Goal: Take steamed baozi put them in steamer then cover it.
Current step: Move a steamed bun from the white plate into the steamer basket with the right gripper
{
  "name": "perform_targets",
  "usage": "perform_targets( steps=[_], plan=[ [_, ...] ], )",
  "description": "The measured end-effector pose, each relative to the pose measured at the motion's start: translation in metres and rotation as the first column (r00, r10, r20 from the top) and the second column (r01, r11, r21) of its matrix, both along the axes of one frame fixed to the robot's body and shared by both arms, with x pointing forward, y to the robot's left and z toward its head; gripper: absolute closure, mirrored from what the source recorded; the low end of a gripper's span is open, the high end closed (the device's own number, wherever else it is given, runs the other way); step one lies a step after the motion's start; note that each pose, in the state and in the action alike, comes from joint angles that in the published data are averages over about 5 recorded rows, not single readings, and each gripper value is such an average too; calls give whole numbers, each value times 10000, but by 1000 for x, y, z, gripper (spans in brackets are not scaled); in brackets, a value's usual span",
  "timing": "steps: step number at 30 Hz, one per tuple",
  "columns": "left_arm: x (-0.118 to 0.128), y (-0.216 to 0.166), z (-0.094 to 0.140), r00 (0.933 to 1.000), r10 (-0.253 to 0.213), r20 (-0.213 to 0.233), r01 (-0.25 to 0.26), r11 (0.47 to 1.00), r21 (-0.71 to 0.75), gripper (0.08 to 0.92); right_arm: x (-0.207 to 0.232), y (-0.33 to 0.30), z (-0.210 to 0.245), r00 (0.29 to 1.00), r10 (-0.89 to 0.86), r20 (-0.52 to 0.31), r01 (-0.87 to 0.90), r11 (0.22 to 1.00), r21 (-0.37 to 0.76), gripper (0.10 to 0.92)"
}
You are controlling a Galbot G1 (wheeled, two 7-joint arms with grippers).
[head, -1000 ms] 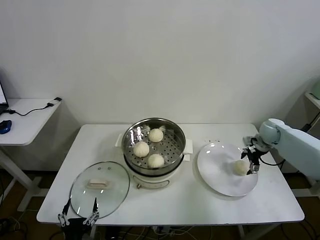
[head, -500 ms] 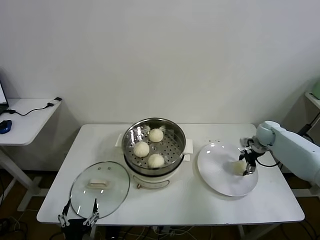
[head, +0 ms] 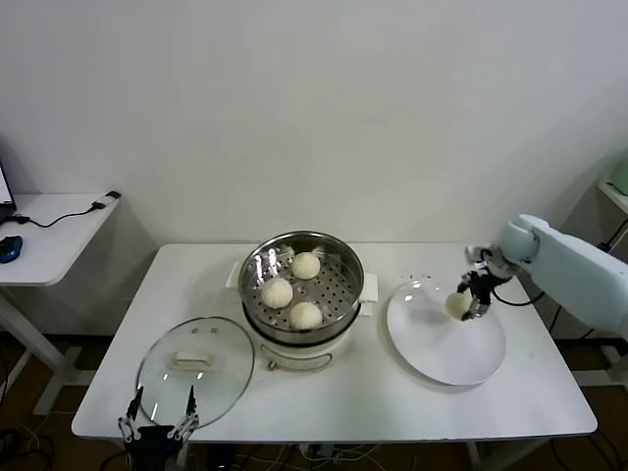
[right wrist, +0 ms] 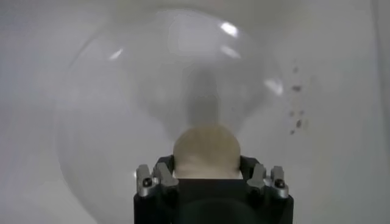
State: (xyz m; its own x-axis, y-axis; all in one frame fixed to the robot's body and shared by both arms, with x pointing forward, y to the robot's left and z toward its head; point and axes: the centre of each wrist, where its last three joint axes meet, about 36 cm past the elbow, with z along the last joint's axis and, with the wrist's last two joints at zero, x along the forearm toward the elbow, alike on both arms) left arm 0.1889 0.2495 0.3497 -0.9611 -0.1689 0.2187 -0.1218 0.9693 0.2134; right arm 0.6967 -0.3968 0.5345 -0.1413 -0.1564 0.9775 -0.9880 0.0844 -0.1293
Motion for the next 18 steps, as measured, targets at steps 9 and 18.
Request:
perform_targets(
  steps=[9, 18],
  plan=[
    [2, -8, 4, 9997, -225, 108, 227, 9996, -172, 177, 29, 77, 106, 9957, 527, 768, -592, 9946, 850, 331],
    [3, -6, 5, 9991, -420, 111, 422, 9991, -98, 177, 35, 175, 152, 9890, 1310, 683, -1380, 9843, 1100, 327]
  ],
)
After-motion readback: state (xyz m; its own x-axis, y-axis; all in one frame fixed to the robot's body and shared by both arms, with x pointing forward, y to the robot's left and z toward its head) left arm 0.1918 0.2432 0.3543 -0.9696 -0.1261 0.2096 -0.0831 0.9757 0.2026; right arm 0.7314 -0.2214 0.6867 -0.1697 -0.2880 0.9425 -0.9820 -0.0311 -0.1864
